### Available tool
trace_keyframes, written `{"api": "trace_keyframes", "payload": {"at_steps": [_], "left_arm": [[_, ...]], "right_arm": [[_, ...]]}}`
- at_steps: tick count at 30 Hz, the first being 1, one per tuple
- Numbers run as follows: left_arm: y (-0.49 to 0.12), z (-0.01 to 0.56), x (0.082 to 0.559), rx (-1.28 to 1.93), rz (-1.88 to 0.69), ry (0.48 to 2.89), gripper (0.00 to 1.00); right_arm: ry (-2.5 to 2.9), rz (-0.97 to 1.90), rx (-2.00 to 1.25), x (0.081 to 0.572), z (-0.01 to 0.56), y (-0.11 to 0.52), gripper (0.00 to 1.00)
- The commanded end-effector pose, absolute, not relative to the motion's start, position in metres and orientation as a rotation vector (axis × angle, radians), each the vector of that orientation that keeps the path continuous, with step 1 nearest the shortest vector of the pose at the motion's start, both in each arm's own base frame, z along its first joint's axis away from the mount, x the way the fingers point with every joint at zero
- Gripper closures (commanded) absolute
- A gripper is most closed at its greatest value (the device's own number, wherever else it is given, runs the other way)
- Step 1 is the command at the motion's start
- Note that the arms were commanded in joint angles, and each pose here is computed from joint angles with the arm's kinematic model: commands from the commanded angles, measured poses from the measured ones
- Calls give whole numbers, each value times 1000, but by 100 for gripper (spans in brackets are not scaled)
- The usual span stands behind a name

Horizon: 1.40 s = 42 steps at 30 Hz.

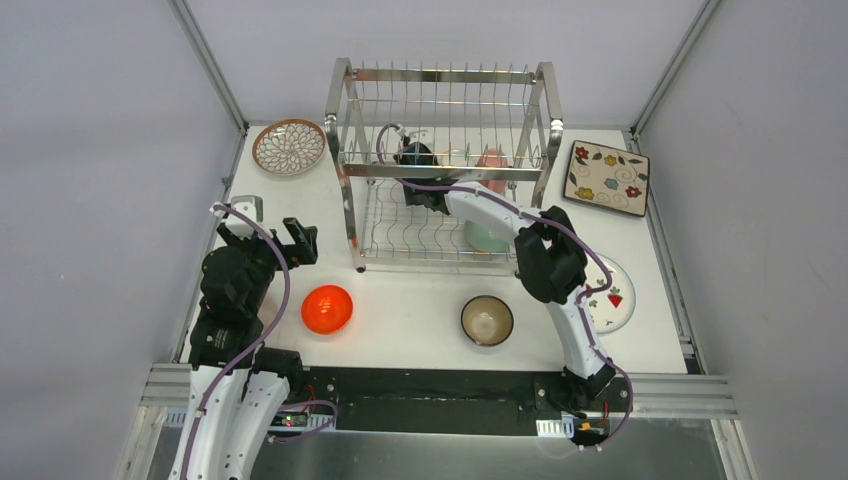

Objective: Load the mixed dishes into the dish rack
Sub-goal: Turn the cup upside down in the dish rack, then pick up the cup at the corner of the board.

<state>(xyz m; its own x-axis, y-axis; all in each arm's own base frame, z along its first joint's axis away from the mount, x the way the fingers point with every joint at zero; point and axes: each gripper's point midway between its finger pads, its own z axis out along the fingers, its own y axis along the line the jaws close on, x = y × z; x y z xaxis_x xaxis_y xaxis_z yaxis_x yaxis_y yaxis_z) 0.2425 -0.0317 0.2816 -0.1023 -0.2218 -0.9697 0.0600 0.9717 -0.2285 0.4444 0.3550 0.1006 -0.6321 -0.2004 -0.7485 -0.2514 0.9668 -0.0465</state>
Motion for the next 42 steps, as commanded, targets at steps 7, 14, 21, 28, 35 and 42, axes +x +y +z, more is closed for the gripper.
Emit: {"api": "trace_keyframes", "payload": {"at_steps": [7, 14, 21, 28, 35, 42], "left_arm": [[-34, 296, 247, -110, -247, 1613, 1], [-34, 295, 247, -112, -247, 1618, 1], [-33, 295, 248, -112, -235, 1620, 1], [-33, 294, 250, -114, -237, 1628, 1], [-34, 294, 250, -121, -243, 1629, 1], [-29, 291, 251, -152, -230, 1638, 1]], "right_arm": [[2232, 204, -294, 427, 151, 354, 46], [2294, 193, -344, 404, 149, 345, 43], [2396, 122, -410, 377, 139, 325, 43], [2404, 39, -520, 360, 141, 310, 44], [2327, -3, -652, 347, 152, 311, 44], [2251, -61, -780, 336, 153, 310, 44]]}}
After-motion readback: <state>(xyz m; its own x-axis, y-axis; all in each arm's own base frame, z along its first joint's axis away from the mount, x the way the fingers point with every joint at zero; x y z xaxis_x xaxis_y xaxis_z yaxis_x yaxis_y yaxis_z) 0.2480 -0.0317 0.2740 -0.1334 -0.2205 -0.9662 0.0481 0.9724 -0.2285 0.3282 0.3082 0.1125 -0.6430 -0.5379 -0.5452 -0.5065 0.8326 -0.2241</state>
